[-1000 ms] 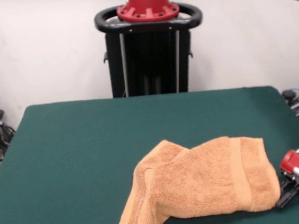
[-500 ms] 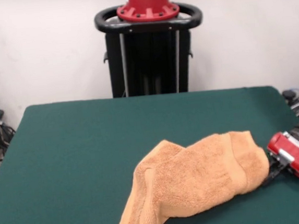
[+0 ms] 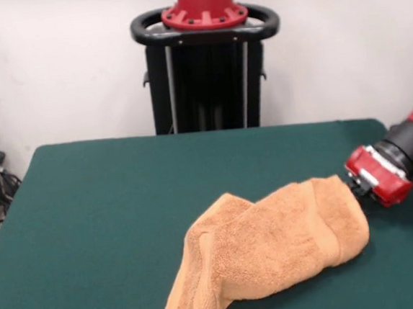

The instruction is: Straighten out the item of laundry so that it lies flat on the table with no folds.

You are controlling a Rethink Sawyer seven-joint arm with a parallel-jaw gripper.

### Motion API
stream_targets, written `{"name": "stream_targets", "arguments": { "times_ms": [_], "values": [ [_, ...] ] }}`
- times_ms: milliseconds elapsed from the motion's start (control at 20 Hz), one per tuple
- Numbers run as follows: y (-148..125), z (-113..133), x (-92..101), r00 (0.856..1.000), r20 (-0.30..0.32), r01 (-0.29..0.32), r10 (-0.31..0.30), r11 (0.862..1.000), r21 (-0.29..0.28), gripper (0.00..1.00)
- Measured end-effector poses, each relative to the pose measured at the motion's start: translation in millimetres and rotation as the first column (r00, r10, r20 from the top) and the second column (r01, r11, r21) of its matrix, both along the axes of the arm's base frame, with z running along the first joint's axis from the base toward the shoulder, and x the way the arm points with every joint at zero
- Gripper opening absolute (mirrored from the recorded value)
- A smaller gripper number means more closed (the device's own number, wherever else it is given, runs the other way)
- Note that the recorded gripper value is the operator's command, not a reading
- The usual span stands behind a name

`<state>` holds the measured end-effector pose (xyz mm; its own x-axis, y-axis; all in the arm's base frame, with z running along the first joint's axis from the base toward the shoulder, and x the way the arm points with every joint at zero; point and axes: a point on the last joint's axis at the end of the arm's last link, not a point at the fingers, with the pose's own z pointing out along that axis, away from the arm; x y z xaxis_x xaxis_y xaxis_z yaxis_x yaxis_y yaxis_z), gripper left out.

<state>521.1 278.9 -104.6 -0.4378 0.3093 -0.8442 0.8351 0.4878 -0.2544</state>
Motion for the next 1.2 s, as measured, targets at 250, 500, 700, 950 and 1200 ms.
{"name": "stream_targets", "arguments": {
  "times_ms": [250, 500, 700, 950, 1200],
  "values": [
    [-15.9, 52.9, -33.7, 0.997, -0.065, 0.044, -0.044, 0.999, -0.001, 0.0],
    [-18.4, 100.5, -52.5, 0.996, -0.084, 0.041, -0.042, 0.999, -0.01, 0.0],
    [-14.7, 132.7, -63.8, 0.995, -0.085, 0.04, -0.041, 0.999, -0.013, 0.0],
    [-4.0, 157.9, -73.1, 0.995, -0.081, 0.053, -0.056, 0.998, -0.028, 0.0],
    [4.2, 168.5, -80.8, 0.994, -0.084, 0.07, -0.074, 0.996, -0.047, 0.0]
  ]
}}
